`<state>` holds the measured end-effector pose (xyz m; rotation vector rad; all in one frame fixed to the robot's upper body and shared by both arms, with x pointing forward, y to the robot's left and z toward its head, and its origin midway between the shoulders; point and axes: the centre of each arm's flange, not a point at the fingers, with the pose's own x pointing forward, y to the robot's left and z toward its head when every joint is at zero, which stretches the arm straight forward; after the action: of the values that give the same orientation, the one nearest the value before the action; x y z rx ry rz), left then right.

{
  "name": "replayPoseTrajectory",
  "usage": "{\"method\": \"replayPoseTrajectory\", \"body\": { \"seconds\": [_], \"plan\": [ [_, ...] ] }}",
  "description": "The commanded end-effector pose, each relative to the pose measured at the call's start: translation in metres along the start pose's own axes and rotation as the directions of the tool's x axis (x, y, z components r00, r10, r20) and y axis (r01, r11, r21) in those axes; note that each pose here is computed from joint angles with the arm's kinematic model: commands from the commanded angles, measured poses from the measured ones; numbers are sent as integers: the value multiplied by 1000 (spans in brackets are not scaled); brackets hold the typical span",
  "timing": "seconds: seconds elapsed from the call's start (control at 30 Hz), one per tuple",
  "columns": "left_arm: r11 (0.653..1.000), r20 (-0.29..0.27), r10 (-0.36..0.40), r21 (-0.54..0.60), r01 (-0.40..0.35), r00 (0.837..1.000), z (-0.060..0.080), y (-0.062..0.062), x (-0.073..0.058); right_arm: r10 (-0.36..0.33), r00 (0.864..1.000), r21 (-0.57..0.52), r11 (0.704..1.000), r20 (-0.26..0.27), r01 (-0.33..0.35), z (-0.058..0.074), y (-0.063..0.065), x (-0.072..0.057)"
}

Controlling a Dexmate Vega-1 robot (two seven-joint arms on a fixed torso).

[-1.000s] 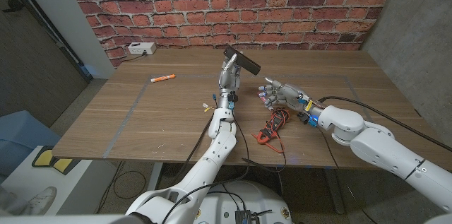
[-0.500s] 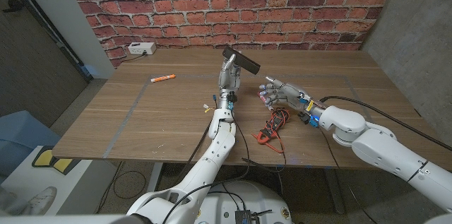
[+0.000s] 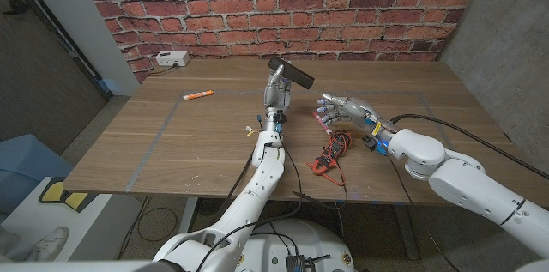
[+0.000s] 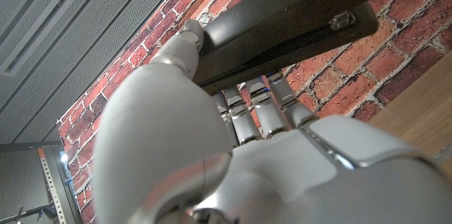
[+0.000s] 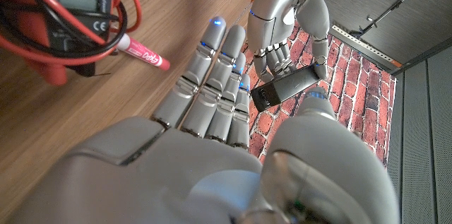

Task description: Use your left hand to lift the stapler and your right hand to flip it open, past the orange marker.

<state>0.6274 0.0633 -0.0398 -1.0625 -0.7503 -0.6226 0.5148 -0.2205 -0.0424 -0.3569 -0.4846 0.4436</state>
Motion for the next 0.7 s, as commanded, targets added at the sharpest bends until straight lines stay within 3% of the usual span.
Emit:
{"method": "replayPoseTrajectory", "body": {
  "seconds": [0.03, 0.43, 0.7],
  "plan": [
    [999, 6, -44, 3, 44, 999, -3, -2, 6, 59, 998, 113, 992, -10, -57, -4, 4, 6],
    [996, -1, -88, -25, 88, 996, -12, -4, 6, 84, 996, 253, 965, -24, -75, -9, 6, 9],
    [990, -6, -137, -37, 137, 991, -15, -5, 8, 153, 988, 440, 888, -11, -133, -15, 7, 12]
  ]
}}
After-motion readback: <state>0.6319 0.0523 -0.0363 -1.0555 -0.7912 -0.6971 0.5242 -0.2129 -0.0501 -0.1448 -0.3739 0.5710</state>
